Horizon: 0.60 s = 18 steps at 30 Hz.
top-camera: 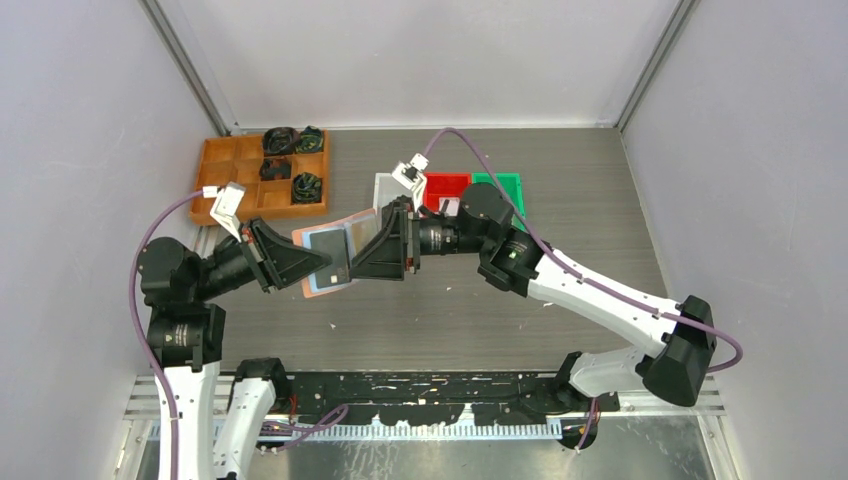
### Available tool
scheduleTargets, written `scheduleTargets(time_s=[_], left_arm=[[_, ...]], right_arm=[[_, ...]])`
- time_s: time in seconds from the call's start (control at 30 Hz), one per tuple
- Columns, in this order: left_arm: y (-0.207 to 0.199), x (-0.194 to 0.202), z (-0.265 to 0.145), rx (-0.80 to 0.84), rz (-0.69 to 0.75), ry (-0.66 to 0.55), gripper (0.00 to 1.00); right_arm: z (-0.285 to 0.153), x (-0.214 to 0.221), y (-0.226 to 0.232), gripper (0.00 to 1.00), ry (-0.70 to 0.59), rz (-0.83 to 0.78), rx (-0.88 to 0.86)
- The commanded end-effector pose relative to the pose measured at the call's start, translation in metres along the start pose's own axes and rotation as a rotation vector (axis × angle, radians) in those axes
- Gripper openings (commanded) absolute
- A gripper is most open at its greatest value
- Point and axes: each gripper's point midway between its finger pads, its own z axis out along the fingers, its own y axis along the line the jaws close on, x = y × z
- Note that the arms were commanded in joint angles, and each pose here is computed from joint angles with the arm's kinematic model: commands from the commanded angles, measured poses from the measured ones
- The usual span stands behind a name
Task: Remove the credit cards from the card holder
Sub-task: Remove the credit card from the card holder.
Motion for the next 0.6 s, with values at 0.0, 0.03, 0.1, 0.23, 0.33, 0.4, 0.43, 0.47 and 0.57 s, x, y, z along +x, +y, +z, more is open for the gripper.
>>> scheduleTargets(time_s=[0.0, 0.03, 0.1, 0.23, 0.33, 0.4, 0.43, 0.47, 0.57], left_arm=[[-0.028, -0.009, -0.004, 0.064, 0.083, -0.017, 0.00], [-0.029, -0.008, -0.004, 0.066, 0.080, -0.016, 0.00], [-0.033, -0.008, -0.005, 0.072, 0.081, -0.015, 0.00], [-0.036, -0.007, -0.006, 0.075, 0.080, -0.014, 0.00], [-0.035, -0.006, -0.006, 0.077, 0.074, -0.011, 0.00], [-0.035, -0.006, -0.006, 0.078, 0.071, -0.008, 0.02], [-0.034, -0.005, -0.006, 0.077, 0.069, -0.007, 0.03], [-0.033, -0.005, -0.005, 0.077, 0.067, -0.005, 0.05], [-0.032, -0.005, -0.005, 0.075, 0.065, -0.007, 0.14]], right_arm=[[0.006, -0.020, 0.015, 0.59, -0.026, -0.072, -0.038], [0.007, -0.021, 0.014, 0.58, -0.027, -0.073, -0.039], [0.010, -0.024, 0.016, 0.55, -0.030, -0.074, -0.052], [0.015, -0.031, 0.024, 0.48, -0.044, -0.069, -0.099], [0.015, -0.038, 0.034, 0.39, -0.069, -0.056, -0.155], [0.014, -0.042, 0.040, 0.31, -0.088, -0.034, -0.196], [0.012, -0.044, 0.043, 0.27, -0.099, -0.026, -0.215], [0.011, -0.045, 0.045, 0.21, -0.110, -0.017, -0.231], [0.007, -0.047, 0.051, 0.08, -0.136, 0.000, -0.277]])
